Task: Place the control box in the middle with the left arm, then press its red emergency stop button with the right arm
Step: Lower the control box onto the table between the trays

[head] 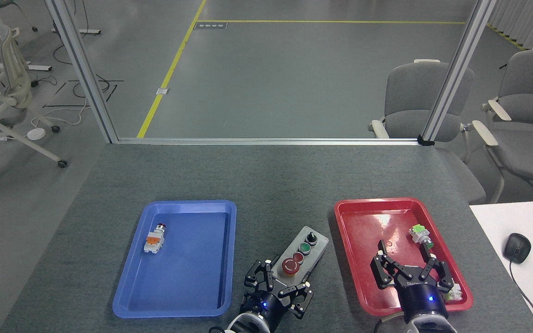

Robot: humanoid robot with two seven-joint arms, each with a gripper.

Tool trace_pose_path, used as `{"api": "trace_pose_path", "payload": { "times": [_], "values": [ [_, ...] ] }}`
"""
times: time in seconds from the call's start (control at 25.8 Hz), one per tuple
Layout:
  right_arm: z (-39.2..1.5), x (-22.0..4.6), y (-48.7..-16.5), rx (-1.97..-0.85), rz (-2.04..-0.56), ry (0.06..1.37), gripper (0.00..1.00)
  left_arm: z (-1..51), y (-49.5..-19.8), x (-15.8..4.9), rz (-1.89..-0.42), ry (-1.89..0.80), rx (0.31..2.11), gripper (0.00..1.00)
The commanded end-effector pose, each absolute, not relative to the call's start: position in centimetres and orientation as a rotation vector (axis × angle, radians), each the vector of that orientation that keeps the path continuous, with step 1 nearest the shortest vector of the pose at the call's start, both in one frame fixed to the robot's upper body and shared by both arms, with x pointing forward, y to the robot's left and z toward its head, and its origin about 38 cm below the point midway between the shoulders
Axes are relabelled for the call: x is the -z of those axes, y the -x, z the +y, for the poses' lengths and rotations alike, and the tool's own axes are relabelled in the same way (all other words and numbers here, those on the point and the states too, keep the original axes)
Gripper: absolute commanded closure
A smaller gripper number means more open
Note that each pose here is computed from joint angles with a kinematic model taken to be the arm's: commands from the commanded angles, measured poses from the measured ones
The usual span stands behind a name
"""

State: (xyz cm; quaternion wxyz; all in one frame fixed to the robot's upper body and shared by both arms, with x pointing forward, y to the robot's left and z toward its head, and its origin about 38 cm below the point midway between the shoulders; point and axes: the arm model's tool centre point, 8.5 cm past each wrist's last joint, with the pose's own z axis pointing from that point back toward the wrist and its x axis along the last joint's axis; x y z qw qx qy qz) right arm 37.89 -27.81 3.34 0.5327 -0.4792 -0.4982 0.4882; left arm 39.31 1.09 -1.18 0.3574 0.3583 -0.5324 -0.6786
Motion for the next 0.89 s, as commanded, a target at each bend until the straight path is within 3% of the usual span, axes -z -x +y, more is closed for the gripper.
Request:
{"api": "trace_pose_path", "payload": {
  "times": [0.0,0.19,0.5,0.85],
  "values": [
    [-27.72,-3.21,-37.66,-1.174,-1.196,1.137,0.02,1.16,-39.33,1.27,-1.364,-0.924,1.753,0.47],
    [-27.73,-2.73,-37.04,-1.177,-1.186,1.129,0.02,1.18,-39.32,1.32,-1.362,-0.924,1.754,0.29],
    [-27.72,-2.99,-37.13,-1.174,-1.190,1.135,0.02,1.35,-39.41,1.29,-1.359,-0.925,1.750,0.11],
    [-27.99,-3.15,-37.23,-1.172,-1.190,1.142,0.02,1.72,-39.38,1.35,-1.357,-0.928,1.752,0.04]
  ]
}}
